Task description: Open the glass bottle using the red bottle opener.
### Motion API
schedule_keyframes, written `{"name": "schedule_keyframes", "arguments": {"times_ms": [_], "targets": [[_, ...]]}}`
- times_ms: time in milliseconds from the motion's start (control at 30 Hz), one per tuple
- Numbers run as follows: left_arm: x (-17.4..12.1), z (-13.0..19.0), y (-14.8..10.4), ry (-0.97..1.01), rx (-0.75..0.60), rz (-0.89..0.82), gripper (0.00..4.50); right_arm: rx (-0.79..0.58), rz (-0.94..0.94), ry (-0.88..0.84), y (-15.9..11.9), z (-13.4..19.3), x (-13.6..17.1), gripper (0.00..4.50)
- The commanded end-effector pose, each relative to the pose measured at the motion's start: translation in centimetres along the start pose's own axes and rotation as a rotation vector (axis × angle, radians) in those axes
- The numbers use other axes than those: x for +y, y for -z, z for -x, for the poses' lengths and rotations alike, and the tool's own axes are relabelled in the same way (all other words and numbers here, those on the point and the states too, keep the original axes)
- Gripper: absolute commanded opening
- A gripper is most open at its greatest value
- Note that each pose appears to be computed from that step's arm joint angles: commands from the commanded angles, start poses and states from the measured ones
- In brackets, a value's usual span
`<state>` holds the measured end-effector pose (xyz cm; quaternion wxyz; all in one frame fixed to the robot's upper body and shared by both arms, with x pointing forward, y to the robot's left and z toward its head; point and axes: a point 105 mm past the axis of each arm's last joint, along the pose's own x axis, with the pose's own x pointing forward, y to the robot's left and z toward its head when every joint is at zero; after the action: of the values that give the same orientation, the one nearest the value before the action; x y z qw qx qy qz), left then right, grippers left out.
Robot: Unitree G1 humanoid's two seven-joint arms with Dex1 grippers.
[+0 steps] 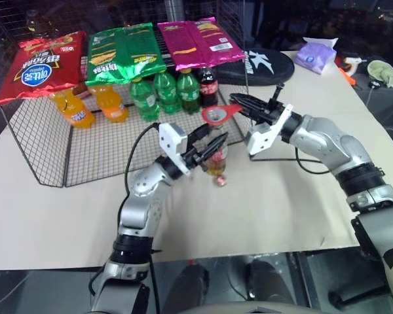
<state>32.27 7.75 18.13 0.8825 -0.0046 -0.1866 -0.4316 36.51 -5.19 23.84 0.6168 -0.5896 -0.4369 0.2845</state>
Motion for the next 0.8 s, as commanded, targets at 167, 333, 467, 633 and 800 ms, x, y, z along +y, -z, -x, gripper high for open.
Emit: {"name": "schedule_keyframes", "arguments": {"times_ms": [167, 333, 467, 633, 800], "targets": [[-0.1, 0.1, -0.1, -0.002, -0.001, 0.0, 2.01, 0.11, -0.161, 0.215, 2.0, 1.8, -2.4, 0.0], [0.2, 0.2, -0.5, -0.013, -0.01, -0.01, 2.71, 0.156, -0.233, 0.222, 2.4, 2.5, -1.2, 0.0], [0.1, 0.1, -0.6, -0.012, -0.014, -0.004, 4.29, 0.161, -0.244, 0.221, 2.4, 2.6, -1.0, 0.0], [-0.2, 0.3, -0.6, 0.0, -0.011, 0.007, 4.46, 0.166, -0.263, 0.218, 2.4, 2.7, -0.7, 0.0], [0.0, 1.3, -0.9, 0.001, 0.007, -0.019, 4.46, 0.184, -0.526, 0.173, 2.0, 3.8, 2.1, 0.0]]}}
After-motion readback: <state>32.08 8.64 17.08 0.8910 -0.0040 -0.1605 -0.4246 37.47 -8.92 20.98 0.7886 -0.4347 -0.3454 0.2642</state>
